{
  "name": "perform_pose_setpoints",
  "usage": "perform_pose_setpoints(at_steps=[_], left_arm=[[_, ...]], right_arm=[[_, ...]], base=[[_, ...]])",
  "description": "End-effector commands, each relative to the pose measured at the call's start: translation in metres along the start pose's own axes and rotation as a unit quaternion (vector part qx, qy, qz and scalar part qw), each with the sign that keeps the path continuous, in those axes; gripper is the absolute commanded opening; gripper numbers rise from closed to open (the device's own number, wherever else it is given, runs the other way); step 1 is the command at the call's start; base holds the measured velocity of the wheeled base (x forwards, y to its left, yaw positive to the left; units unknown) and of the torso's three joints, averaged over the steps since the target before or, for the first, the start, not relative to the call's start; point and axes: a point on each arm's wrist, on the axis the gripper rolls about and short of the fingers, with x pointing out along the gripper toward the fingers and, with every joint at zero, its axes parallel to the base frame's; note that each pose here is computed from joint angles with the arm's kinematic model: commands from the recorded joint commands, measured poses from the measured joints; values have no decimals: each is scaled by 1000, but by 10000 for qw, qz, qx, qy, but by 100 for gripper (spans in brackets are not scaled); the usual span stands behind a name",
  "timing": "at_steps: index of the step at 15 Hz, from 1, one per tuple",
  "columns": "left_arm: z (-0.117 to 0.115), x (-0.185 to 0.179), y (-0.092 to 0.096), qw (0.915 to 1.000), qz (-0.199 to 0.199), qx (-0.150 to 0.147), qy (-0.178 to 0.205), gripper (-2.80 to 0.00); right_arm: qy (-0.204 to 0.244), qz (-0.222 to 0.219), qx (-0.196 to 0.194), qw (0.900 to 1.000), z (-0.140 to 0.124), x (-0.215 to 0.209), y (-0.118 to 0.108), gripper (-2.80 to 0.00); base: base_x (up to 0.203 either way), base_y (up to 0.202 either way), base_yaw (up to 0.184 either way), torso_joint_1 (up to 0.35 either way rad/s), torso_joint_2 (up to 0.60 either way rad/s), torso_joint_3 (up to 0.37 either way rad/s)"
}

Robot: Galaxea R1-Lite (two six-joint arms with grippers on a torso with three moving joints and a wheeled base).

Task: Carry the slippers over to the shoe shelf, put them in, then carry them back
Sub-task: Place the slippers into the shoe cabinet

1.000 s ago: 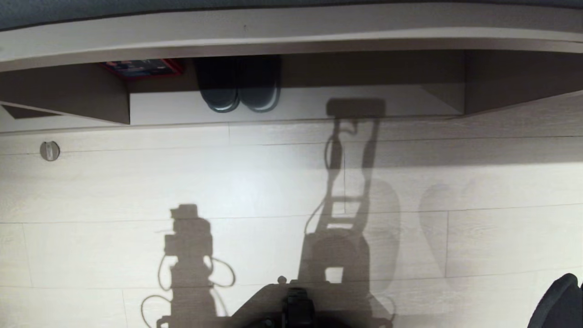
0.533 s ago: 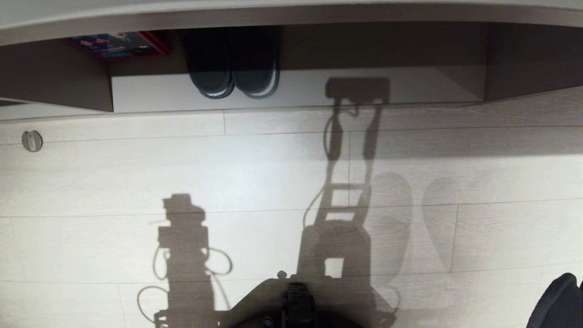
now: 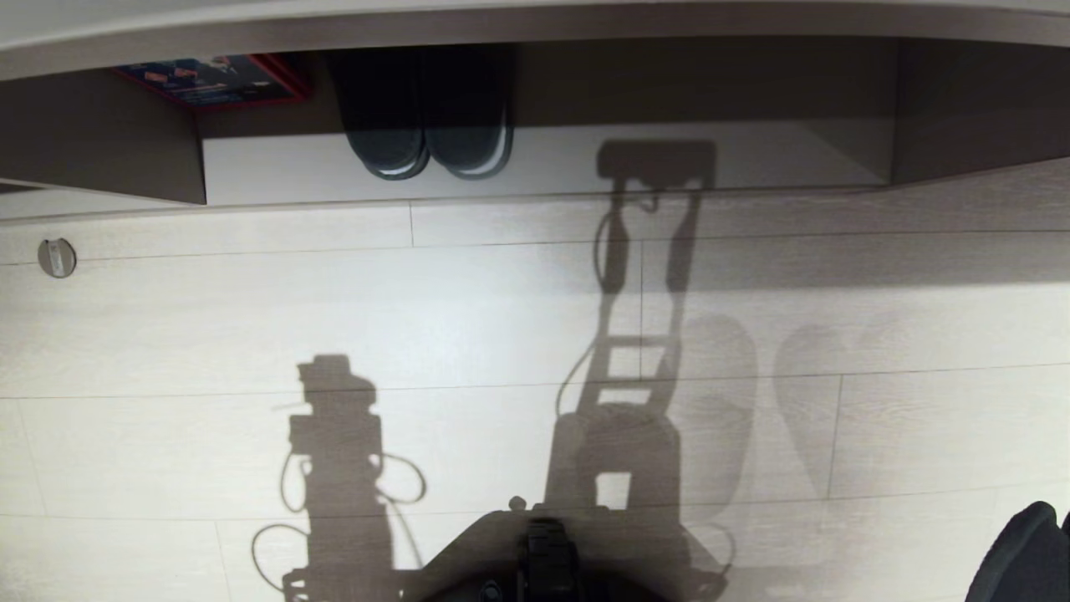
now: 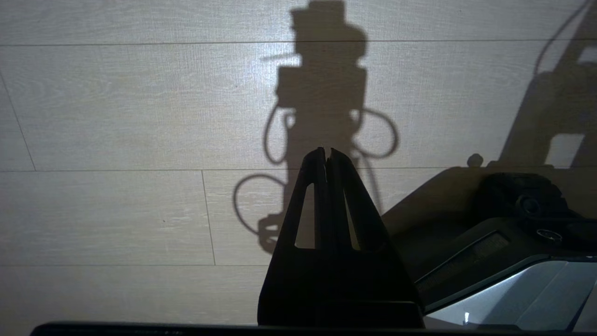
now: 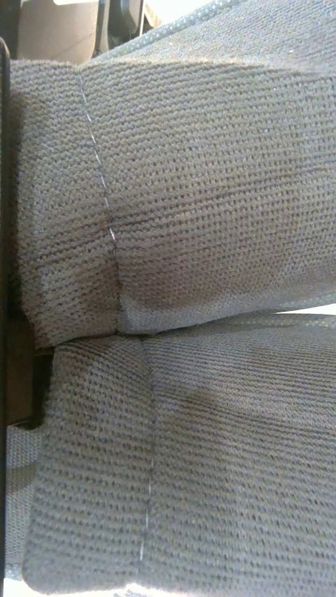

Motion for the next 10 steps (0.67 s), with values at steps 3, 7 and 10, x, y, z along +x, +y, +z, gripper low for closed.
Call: perform_pose_setpoints(at_steps=[3, 7, 10], left_arm=[[0, 0, 0, 10000, 5, 5, -4, -280], [0, 0, 0, 10000, 6, 13, -4, -280], [0, 0, 0, 10000, -2, 10, -4, -280]], right_arm=[[-141, 329, -21, 9994, 20, 0, 0, -280], [621, 840, 62, 9945, 71, 43, -3, -280], [838, 1155, 62, 9897, 96, 108, -2, -280]], base=[[0, 0, 0, 0, 0, 0], [0, 0, 0, 0, 0, 0], [0, 0, 0, 0, 0, 0]])
